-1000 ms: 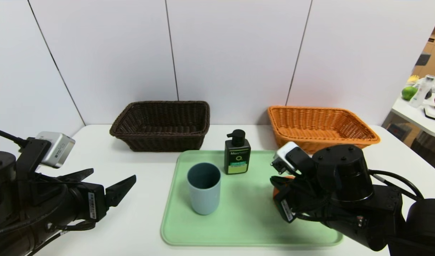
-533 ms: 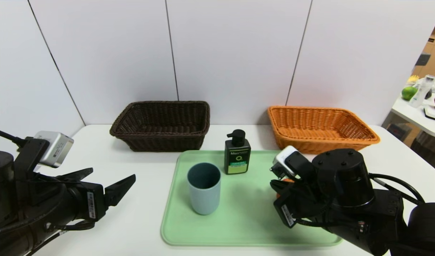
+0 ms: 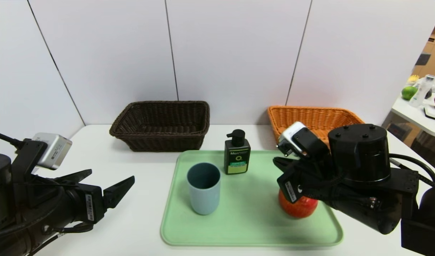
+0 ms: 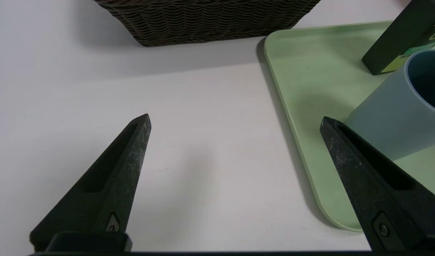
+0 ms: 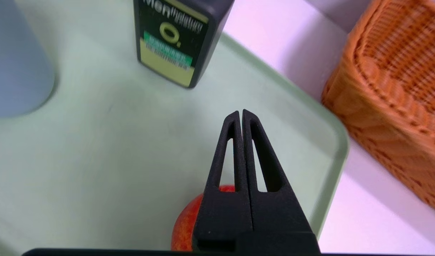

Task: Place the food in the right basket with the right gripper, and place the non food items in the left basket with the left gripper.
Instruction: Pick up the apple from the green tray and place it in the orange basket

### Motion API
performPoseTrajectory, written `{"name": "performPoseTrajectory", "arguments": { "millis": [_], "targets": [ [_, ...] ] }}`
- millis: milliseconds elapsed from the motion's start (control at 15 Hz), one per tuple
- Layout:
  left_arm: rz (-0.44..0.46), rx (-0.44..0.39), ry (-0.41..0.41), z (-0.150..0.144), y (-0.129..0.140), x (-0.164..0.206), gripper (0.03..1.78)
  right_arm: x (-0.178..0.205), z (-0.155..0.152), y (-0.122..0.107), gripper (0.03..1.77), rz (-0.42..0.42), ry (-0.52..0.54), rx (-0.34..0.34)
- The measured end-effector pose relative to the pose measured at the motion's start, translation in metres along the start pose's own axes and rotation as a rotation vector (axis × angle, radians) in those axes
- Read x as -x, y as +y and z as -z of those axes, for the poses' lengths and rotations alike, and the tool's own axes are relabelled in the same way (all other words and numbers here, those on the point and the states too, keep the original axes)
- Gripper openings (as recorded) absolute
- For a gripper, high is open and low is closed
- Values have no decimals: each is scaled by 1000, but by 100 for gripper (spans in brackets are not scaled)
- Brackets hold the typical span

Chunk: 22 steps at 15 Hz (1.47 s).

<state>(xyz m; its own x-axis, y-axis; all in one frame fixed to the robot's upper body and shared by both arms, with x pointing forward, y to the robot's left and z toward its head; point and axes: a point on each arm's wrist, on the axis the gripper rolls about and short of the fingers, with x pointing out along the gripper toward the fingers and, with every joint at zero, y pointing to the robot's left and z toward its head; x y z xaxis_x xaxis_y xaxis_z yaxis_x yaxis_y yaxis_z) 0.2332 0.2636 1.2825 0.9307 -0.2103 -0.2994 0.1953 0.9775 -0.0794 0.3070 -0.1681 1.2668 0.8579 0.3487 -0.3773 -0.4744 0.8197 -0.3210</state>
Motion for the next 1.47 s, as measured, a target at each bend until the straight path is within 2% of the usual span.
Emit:
{"name": "performPoseTrajectory", "arguments": {
  "millis": [267,600,800,1000,1267,1467],
  "targets": [
    [0,1,-1,1,1,2,169,8,-11,-6,5,50,-66,52],
    [-2,-4,9,6,2,4,169,17,-8,-11,5,104,-54,41],
    [-2,-3,6,6,2,5,169,19,-8,-13,54,112,-61,37],
    [-1,-2,1,5,2,6,169,23,-8,-14,92,112,-61,46],
    [-1,-1,-1,6,3,8,169,37,1,-16,124,98,45,72],
    [0,-2,6,9,3,8,169,56,8,-20,139,88,128,89]
  ]
}}
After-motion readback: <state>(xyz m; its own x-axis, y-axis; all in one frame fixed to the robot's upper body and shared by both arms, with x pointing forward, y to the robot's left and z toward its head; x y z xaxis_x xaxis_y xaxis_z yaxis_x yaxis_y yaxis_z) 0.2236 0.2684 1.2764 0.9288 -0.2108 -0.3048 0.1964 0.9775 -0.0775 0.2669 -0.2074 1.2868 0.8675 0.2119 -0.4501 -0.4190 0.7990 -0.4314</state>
